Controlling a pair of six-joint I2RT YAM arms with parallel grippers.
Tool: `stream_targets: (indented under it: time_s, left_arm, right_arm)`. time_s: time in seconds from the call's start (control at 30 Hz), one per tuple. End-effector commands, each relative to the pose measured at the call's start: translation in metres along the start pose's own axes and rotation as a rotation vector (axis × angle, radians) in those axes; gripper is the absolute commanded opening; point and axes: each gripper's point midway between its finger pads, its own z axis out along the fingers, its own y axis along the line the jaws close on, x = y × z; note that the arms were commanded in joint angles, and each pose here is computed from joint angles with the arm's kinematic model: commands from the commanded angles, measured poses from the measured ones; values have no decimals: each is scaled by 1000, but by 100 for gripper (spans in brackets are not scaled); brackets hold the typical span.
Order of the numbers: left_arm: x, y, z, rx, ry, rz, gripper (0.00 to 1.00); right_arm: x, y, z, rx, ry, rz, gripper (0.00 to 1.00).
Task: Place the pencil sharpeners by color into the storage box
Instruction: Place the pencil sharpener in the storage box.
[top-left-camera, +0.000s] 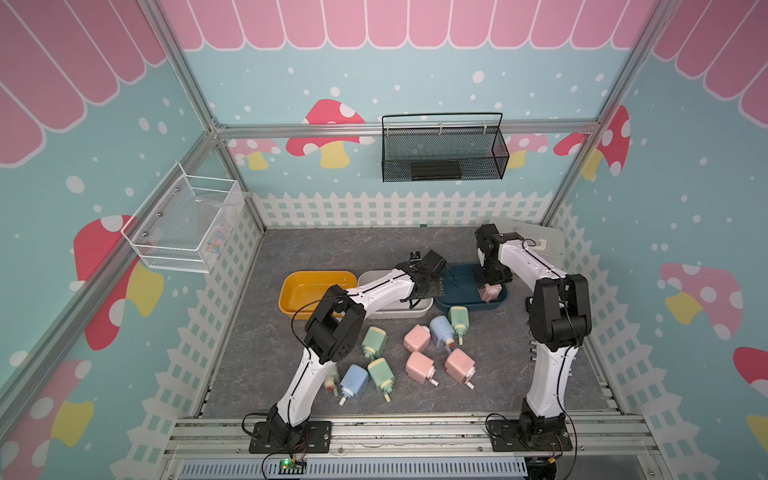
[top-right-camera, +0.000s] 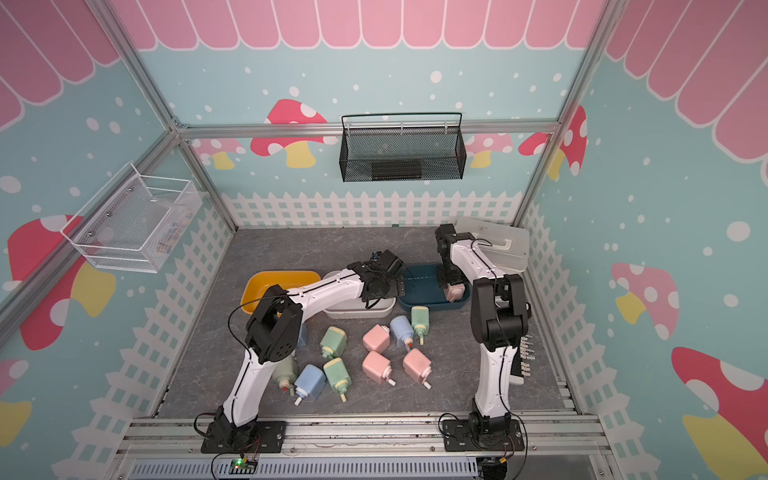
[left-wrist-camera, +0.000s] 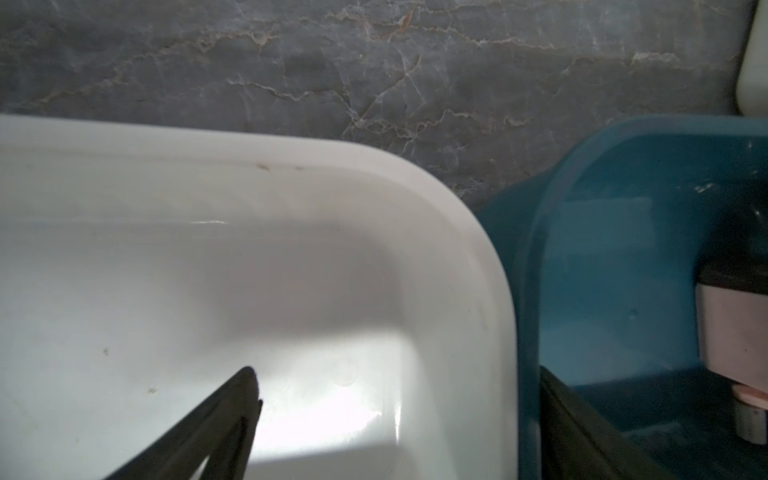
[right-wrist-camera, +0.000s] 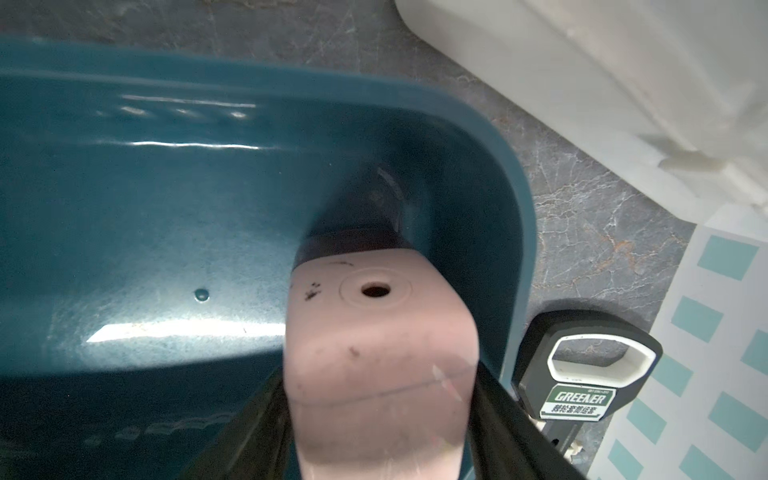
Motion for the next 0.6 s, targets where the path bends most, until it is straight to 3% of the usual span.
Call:
stream_targets:
  time_s: [0.0, 0.1, 0.13, 0.33, 0.57]
  left_arm:
    - [5, -8, 0, -7, -5, 16, 99]
    - [6, -8, 0, -6, -1, 17, 99]
    - [5, -8, 0, -7, -2, 17, 99]
    - [5, -10, -1, 1, 1, 14, 99]
    - [5, -11, -1, 4, 2, 12, 99]
  right_arm:
    - [0, 0, 5, 9, 11, -9, 70]
    - [2, 4, 4, -11, 9, -17, 96]
    - [2, 6, 2, -15, 3, -20, 98]
    - [-3, 2, -17, 21, -62, -17, 98]
    - [2, -5, -8, 83, -45, -31, 98]
